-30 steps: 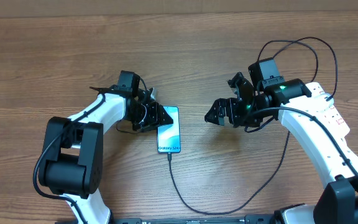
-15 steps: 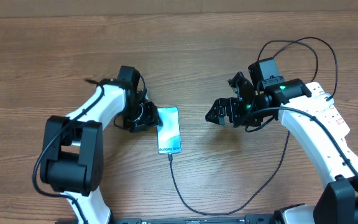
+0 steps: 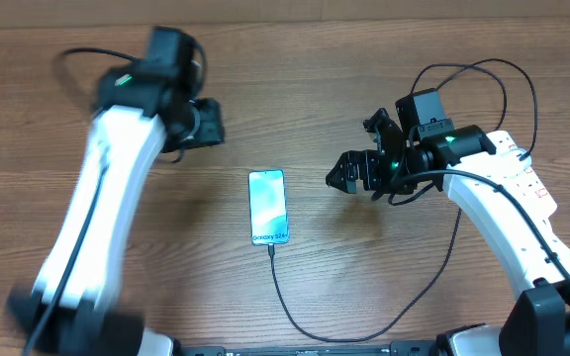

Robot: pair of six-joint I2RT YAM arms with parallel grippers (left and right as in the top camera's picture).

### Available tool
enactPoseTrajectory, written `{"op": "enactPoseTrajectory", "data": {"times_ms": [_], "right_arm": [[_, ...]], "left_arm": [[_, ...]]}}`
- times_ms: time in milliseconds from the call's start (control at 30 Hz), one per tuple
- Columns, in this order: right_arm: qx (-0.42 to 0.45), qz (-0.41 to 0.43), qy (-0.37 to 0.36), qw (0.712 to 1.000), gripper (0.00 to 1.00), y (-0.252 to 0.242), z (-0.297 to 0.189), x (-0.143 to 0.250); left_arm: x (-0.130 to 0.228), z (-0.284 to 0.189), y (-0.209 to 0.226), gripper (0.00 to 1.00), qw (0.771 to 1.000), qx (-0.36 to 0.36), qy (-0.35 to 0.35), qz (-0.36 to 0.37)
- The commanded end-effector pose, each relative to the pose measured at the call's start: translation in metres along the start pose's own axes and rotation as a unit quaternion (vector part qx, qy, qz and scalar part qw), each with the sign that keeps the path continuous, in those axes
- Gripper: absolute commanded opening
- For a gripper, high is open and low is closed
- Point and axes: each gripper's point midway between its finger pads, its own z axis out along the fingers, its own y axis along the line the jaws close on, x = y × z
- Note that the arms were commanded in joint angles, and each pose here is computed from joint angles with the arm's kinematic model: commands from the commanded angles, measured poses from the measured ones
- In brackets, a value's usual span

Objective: Plug charger to phone and switch on socket
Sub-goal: 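Open the left gripper and retract the left arm away from the phone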

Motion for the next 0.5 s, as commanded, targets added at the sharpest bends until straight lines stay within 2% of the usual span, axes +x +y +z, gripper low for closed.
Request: {"op": "enactPoseTrajectory", "data": {"times_ms": [0,200,400,433,467], "right_arm": [[0.017,-0.004,-0.005,1.000,1.00,-0.003,-0.002,-0.002],[0.012,-0.003,-0.004,1.000,1.00,-0.002,-0.002,-0.002],[-0.004,0.002,0.008,1.000,1.00,0.003,-0.002,0.004],[-0.003,0.003,0.010,1.000,1.00,0.003,-0.002,0.005],[-0.003,0.003,0.011,1.000,1.00,0.003,-0.002,0.005]], "left_arm": [[0.003,-0.091,0.010,0.60,0.992,-0.014,-0.122,-0.004],[0.058,-0.184,0.034,0.61,0.972,-0.036,-0.233,-0.019],[0.115,-0.218,0.061,0.59,0.956,0.012,-0.292,-0.034],[0.123,-0.219,0.066,0.61,0.954,0.015,-0.298,-0.035],[0.133,-0.217,0.073,0.70,0.952,0.016,-0.302,-0.036]]}}
